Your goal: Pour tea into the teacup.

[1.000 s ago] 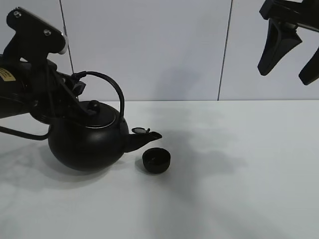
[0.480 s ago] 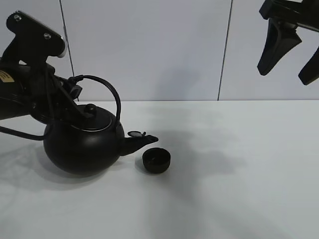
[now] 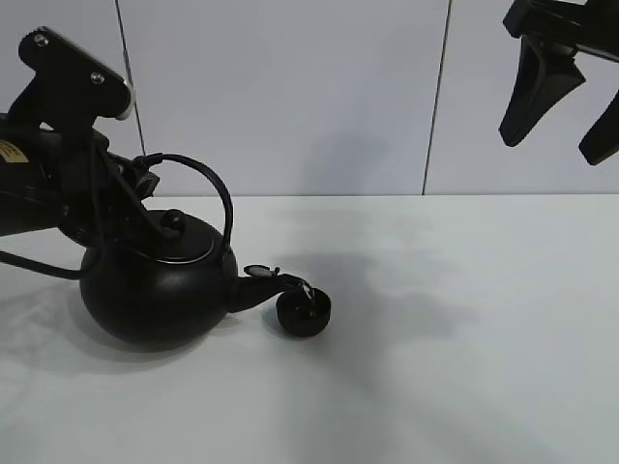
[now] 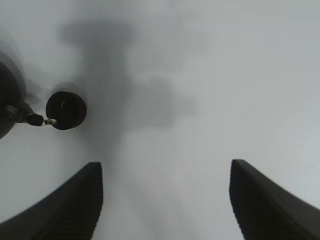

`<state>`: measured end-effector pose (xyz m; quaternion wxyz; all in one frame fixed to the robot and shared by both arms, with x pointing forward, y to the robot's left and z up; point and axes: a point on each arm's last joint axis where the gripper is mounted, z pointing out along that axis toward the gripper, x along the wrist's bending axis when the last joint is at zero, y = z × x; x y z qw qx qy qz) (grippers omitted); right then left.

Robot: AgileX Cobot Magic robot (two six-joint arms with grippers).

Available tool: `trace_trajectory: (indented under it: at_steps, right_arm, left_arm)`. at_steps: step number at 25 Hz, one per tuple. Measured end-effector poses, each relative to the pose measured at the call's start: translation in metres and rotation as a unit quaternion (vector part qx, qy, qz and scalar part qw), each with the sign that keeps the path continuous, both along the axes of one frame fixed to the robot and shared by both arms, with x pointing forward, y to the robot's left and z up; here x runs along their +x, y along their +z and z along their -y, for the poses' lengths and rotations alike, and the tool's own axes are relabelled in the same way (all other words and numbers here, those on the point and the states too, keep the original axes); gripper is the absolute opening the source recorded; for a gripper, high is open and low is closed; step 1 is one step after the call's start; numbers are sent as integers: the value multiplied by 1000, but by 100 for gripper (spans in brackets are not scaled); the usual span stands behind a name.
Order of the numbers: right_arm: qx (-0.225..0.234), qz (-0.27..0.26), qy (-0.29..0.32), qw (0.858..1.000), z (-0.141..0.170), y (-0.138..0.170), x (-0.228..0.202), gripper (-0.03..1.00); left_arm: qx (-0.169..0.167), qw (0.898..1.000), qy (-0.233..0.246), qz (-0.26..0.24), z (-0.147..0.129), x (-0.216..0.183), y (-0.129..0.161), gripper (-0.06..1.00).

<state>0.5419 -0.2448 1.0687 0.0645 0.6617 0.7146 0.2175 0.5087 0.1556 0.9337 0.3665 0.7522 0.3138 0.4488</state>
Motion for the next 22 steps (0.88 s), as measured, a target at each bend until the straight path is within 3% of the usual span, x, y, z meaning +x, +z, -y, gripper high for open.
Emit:
trace_trajectory:
  at_steps: [22]
  right_arm:
    - [0,-1,0,1000,0,0,0,49]
  left_arm:
    - [16,1000,13,-2,-3,0,-1,11]
